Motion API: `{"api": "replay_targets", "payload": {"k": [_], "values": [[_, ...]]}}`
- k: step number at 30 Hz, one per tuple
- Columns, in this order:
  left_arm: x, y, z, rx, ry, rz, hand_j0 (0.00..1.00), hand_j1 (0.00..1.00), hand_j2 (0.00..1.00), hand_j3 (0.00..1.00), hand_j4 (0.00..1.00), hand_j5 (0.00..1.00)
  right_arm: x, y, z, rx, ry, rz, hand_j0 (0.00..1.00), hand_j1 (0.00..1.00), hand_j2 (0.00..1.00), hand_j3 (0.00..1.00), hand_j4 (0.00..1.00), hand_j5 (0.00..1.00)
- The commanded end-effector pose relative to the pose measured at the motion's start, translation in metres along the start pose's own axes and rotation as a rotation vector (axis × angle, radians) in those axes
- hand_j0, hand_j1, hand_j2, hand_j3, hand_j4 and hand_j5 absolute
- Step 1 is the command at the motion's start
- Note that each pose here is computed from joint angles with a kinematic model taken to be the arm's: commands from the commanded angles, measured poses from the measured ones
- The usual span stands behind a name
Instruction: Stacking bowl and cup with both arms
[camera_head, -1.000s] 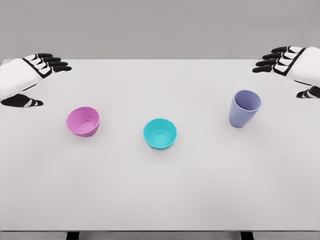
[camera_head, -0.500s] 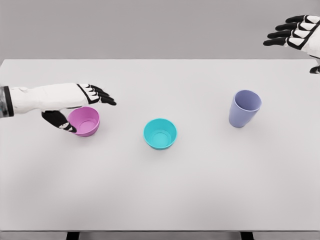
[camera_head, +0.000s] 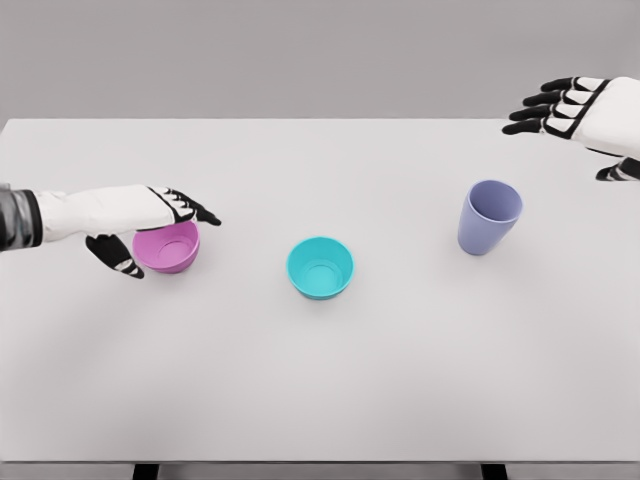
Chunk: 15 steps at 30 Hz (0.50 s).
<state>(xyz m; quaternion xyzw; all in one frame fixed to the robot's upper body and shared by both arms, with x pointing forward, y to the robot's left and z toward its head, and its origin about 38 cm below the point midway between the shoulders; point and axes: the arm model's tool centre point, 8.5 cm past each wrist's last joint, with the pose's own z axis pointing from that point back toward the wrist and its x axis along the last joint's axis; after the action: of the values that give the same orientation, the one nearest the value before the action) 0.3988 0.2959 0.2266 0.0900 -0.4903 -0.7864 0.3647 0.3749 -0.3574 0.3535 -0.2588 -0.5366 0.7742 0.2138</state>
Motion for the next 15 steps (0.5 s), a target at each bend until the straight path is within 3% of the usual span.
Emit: {"api": "replay_targets", "payload": {"k": [1, 8, 15], "values": [[0.0, -0.003, -0.002, -0.01, 0.003, -0.001, 1.0, 1.0, 1.0, 1.0, 1.0, 1.0, -0.001, 0.0, 0.002, 0.01, 0.004, 0.0, 1.0, 1.0, 1.0, 1.0, 1.0, 1.0], [-0.009, -0.008, -0.005, -0.02, 0.023, 0.015, 1.0, 1.0, 1.0, 1.0, 1.0, 1.0, 0.0, 0.009, 0.001, 0.058, -0.005, -0.008, 1.0, 1.0, 1.0, 1.0, 1.0, 1.0], [-0.014, -0.013, -0.014, -0.027, 0.036, 0.019, 1.0, 1.0, 1.0, 1.0, 1.0, 1.0, 0.006, 0.009, -0.012, 0.024, -0.037, -0.02, 1.0, 1.0, 1.0, 1.0, 1.0, 1.0]]}}
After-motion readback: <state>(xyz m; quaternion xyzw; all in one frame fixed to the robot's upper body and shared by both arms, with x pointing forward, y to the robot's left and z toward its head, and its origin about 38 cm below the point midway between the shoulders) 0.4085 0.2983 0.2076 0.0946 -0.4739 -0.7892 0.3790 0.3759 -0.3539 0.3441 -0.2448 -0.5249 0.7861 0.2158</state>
